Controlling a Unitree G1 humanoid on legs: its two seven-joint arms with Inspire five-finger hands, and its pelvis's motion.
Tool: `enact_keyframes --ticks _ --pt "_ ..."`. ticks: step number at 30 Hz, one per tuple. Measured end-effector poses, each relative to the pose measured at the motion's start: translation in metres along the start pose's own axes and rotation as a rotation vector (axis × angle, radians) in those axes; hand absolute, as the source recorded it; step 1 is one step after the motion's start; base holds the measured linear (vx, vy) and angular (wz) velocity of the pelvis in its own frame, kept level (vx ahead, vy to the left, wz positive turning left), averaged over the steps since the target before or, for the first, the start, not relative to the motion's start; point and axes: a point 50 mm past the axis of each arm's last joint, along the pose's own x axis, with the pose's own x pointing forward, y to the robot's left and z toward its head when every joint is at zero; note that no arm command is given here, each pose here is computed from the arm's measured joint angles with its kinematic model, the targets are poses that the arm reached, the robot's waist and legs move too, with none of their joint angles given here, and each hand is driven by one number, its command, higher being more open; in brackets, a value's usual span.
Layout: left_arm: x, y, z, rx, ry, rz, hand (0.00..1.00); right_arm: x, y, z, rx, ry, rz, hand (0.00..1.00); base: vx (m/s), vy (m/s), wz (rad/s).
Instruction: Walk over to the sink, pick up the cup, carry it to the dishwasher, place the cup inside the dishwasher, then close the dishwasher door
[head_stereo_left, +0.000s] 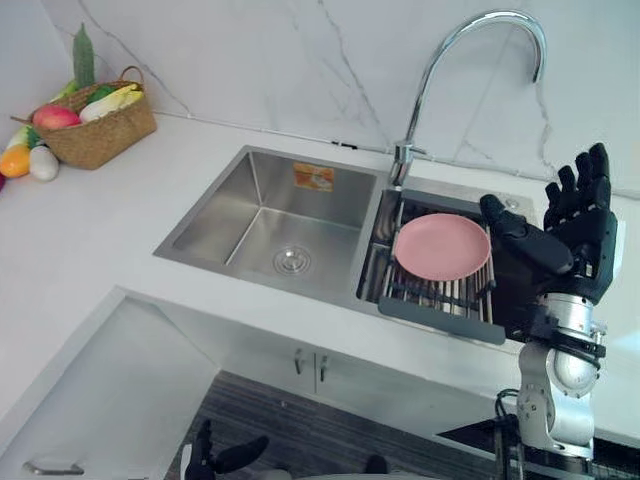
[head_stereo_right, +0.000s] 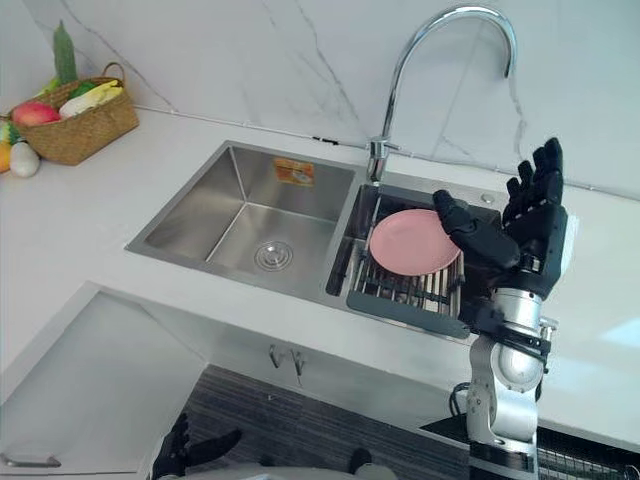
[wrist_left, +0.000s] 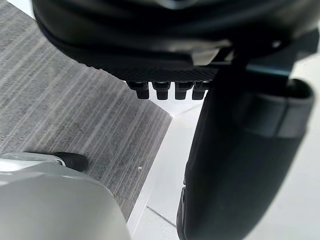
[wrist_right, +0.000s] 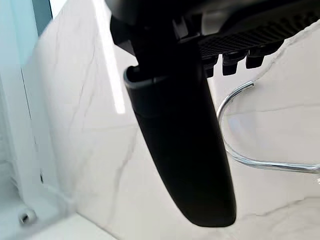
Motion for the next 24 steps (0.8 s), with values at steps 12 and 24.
enact_keyframes --ticks 12,24 --pt "0.005 0.009 0.006 0.039 -0.001 -0.010 1.00 0.030 -0.013 0.016 -0.609 0.070 0.337 1.00 -0.04 0.014 -0.16" --pt "0.006 0.012 0.003 0.080 0.029 -0.028 1.00 0.030 -0.007 0.007 -0.970 0.123 0.474 1.00 0.00 0.004 0.01"
